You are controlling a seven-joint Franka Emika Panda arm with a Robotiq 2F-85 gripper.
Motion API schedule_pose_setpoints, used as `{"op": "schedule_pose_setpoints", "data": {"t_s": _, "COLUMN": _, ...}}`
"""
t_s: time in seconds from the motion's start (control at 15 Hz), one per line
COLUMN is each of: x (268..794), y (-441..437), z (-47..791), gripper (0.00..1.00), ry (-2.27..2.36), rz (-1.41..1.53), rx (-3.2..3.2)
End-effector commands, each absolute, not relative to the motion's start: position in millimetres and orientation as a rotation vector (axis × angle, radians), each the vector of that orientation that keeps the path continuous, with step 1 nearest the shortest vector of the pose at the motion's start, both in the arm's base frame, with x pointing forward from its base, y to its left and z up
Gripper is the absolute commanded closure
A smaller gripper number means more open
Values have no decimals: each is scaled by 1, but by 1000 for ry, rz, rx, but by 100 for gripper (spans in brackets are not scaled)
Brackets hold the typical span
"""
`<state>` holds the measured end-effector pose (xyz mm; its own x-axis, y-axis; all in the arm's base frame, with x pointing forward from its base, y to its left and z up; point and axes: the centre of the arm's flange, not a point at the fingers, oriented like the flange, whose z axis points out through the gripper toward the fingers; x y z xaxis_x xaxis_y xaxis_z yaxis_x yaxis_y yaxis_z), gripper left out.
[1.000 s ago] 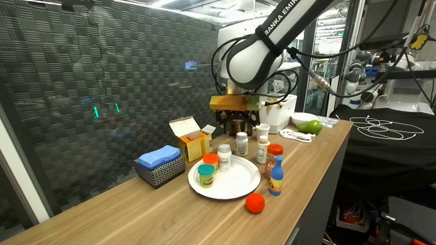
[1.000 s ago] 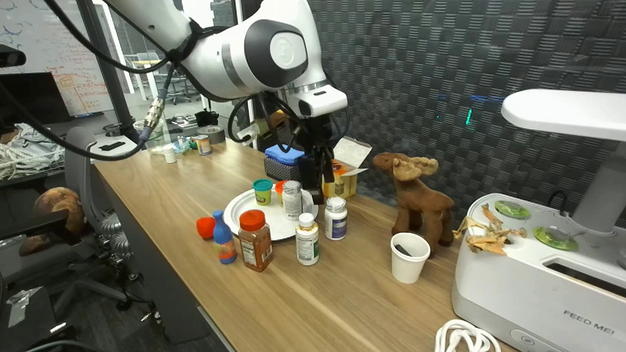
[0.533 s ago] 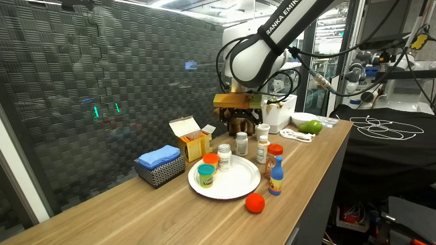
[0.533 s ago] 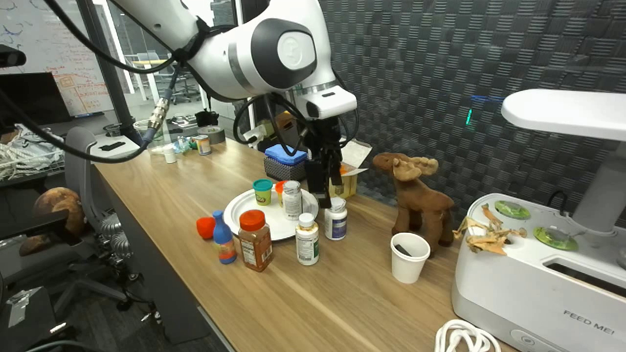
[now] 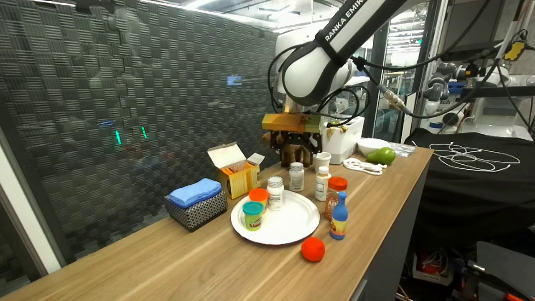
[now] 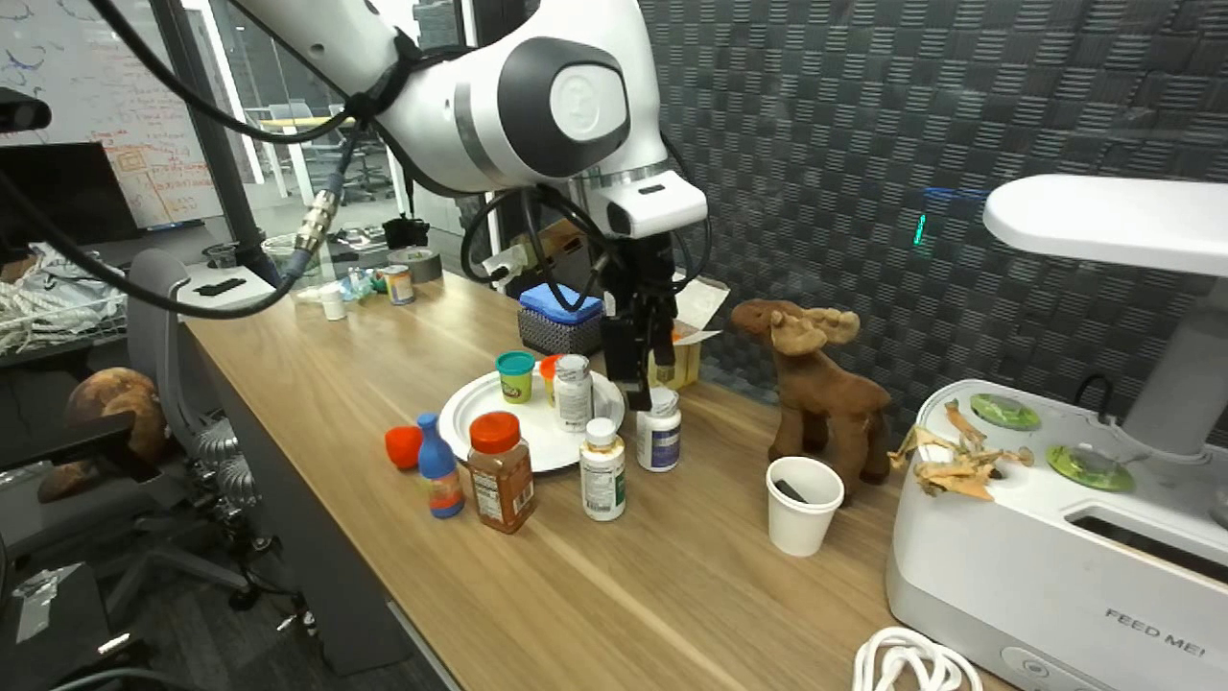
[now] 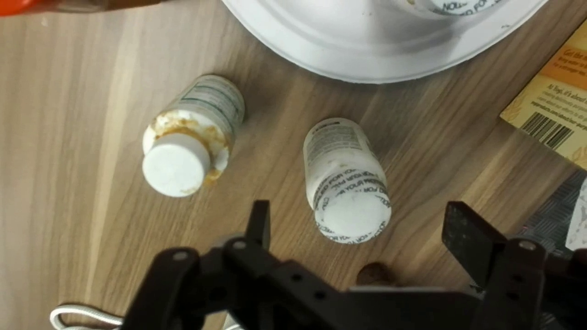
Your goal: Put the bottles on the tray
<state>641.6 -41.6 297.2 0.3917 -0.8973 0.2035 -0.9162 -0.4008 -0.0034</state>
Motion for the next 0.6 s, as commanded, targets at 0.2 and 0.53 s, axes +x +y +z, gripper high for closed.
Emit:
{"op": "schedule_pose_setpoints", "data": {"t_s": 0.2, "x": 653, "y": -40, "z": 291, "gripper": 31, "ry": -1681, "rz": 230, "rx": 2550}}
{"op": "schedule_pose_setpoints", "data": {"t_s": 0.53, "x": 655, "y": -41, "z": 283, "gripper": 73, "ry": -1674, "rz": 223, "rx": 2531}}
